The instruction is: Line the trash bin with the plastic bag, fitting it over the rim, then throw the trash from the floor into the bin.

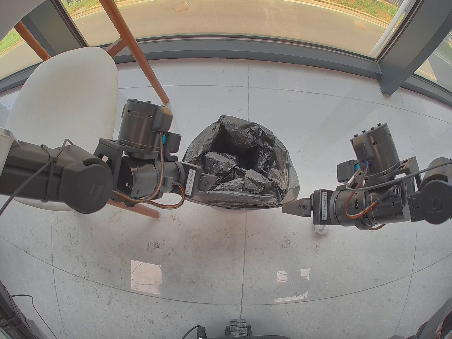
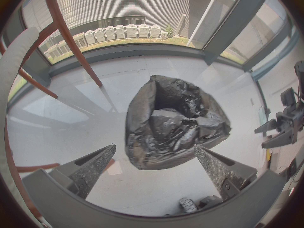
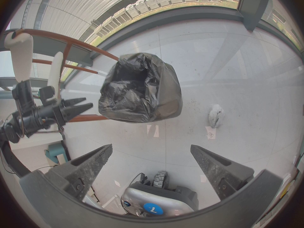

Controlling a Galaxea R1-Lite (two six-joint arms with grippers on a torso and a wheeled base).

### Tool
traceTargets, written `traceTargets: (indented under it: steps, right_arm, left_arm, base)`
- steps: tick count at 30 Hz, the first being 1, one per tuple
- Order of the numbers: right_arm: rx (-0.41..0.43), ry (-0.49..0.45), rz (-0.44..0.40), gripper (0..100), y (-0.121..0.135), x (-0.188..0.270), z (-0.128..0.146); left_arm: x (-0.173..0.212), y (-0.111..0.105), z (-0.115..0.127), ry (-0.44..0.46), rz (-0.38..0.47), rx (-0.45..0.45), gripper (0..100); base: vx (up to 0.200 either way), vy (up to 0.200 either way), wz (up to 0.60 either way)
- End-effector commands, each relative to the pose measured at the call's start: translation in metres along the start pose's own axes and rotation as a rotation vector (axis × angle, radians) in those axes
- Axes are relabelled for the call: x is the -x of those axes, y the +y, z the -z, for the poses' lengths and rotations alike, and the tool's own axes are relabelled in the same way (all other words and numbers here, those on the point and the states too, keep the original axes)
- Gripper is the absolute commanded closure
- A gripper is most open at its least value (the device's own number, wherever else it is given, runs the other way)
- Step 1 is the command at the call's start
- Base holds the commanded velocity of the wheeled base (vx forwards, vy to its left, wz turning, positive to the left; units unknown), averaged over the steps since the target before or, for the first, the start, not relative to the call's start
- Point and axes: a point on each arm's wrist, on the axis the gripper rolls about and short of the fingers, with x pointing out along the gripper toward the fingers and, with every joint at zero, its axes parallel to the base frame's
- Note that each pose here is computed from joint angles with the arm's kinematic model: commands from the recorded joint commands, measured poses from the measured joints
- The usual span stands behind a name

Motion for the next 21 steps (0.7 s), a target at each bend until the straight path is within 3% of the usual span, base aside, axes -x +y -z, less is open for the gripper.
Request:
traceTargets:
  steps: [1, 3, 10, 15, 18, 21]
  right_arm:
    - [-0.015, -0.042, -0.031, 0, 0.003, 0.016, -0.001]
    - [-0.021, -0.047, -0.021, 0, 0.000, 0.018, -0.001]
    - [-0.086, -0.162, -0.005, 0, -0.022, 0.049, -0.020]
    - [-0.120, -0.209, 0.022, 0, -0.037, 0.065, -0.022]
    - [-0.125, -0.224, 0.022, 0, -0.039, 0.071, -0.022]
    - [-0.126, -0.225, 0.023, 0, -0.040, 0.074, -0.019]
  left_arm:
    - [0.006, -0.035, 0.009, 0.062, 0.071, 0.132, 0]
    - [0.007, -0.043, 0.008, 0.080, 0.082, 0.186, 0]
    - [-0.025, -0.060, -0.023, 0.160, 0.045, 0.649, 0]
    - [-0.045, -0.069, -0.036, 0.249, -0.026, 0.951, 0]
    - [-0.065, -0.070, -0.032, 0.272, -0.057, 1.037, 0]
    - [-0.078, -0.070, -0.025, 0.286, -0.080, 1.055, 0]
  base:
    - [0.000, 0.000, 0.00]
    - [0.000, 0.000, 0.00]
    - [0.000, 0.000, 0.00]
    - [0.000, 0.000, 0.00]
    - [0.000, 0.000, 0.00]
    - [0.000, 0.000, 0.00]
